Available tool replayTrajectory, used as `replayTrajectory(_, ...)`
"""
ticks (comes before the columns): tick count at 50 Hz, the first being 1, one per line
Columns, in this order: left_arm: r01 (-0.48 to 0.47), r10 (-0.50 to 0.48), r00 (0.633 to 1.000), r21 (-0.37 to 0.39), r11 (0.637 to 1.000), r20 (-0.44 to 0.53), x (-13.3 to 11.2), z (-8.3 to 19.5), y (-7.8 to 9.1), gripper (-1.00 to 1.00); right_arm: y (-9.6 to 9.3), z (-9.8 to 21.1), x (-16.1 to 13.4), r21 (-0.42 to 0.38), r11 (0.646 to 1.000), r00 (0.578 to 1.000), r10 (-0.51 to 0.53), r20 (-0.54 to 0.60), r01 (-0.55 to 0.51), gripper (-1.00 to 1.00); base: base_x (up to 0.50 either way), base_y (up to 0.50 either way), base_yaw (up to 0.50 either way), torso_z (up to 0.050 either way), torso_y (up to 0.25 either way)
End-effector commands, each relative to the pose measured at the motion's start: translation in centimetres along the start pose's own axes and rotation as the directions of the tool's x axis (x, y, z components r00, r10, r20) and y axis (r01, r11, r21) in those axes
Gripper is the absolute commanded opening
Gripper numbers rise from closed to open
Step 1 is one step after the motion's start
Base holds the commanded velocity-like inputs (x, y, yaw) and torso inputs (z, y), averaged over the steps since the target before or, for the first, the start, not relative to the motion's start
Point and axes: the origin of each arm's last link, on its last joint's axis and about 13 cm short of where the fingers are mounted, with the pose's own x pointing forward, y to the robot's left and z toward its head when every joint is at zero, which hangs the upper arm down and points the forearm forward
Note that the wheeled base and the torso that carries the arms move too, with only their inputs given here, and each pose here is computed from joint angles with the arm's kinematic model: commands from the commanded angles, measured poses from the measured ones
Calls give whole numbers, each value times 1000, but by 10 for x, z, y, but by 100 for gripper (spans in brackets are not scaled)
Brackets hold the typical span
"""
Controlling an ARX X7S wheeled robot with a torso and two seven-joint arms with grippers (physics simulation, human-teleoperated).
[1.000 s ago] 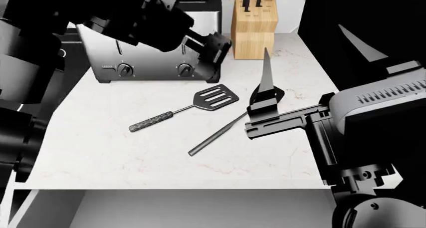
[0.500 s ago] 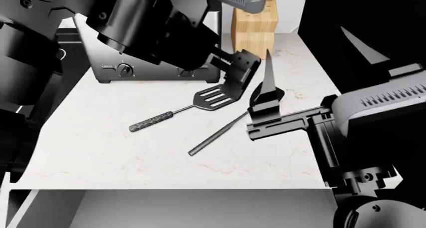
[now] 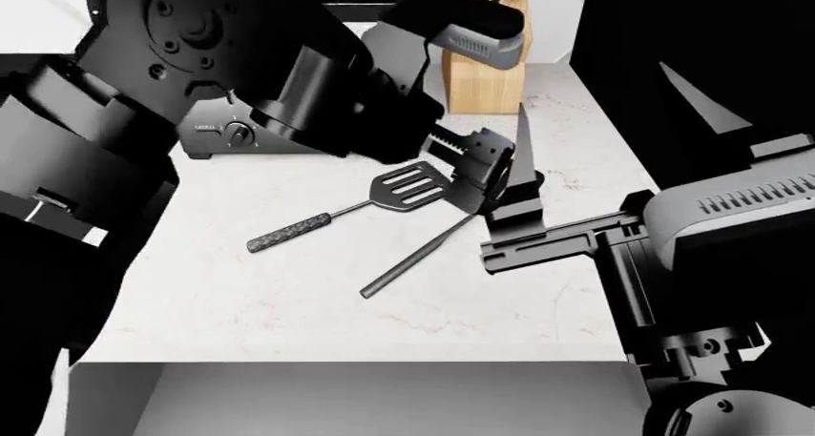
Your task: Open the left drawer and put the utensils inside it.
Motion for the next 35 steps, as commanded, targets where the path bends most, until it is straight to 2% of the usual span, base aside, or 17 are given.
replayTrajectory(1, -2, 2, 1000, -21, 1000, -5, 15, -7, 6, 100, 0, -1, 0, -5, 1000, 1000, 1, -8, -1, 100, 0, 0, 0, 0, 0)
replayTrajectory(16, -8, 9, 999, -33, 999, 38, 39, -3, 6, 100, 1, -5, -1, -5, 1000, 1000, 1, -16, -1, 100, 0, 0, 0, 0, 0)
replayTrajectory(22, 15, -14, 999, -26, 1000, 33, 50, -8, -1, 100, 1, -6, -1, -2, 1000, 1000, -1, -15, 1, 100, 0, 0, 0, 0, 0)
replayTrajectory(35, 2, -2, 1000, -20, 1000, 19, 76, -19, -3, 100, 1, -6, 1, -6, 1000, 1000, 5, -19, -5, 100, 0, 0, 0, 0, 0)
